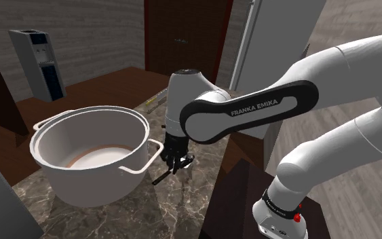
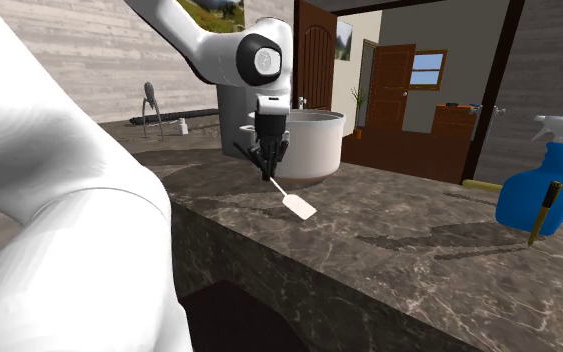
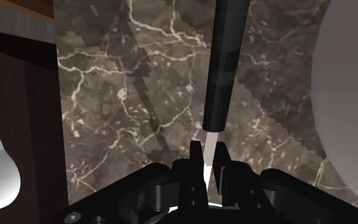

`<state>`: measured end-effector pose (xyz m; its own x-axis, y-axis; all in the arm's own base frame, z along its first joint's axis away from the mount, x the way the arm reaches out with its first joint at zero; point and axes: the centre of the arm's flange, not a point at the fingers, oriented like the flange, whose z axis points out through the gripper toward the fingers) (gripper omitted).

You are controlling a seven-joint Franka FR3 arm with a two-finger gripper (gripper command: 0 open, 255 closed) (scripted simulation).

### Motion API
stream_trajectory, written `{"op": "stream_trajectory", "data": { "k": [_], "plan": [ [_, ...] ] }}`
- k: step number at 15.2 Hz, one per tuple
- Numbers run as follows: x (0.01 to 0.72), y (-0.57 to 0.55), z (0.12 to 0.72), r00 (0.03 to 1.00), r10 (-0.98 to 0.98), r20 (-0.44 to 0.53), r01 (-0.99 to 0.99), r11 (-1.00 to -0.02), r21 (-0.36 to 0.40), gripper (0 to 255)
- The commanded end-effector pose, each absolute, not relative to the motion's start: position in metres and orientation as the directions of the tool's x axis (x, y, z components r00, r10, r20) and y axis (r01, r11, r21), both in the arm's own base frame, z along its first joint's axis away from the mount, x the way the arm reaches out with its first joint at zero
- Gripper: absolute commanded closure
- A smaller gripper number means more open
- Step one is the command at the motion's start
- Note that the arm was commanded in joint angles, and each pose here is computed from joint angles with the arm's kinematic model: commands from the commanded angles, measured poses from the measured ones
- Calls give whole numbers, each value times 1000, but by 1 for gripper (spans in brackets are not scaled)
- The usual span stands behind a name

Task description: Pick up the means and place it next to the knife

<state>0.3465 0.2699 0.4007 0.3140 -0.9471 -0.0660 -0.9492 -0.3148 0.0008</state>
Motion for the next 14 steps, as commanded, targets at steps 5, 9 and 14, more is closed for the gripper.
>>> {"op": "stream_trajectory", "data": {
  "k": [5,9,14],
  "plan": [
    [346,270,434,314,-947,-66,-949,-315,0,255],
    [346,270,455,314,-947,-66,-949,-315,0,255],
    [385,235,456,314,-947,-66,-949,-315,0,255]
  ]
}}
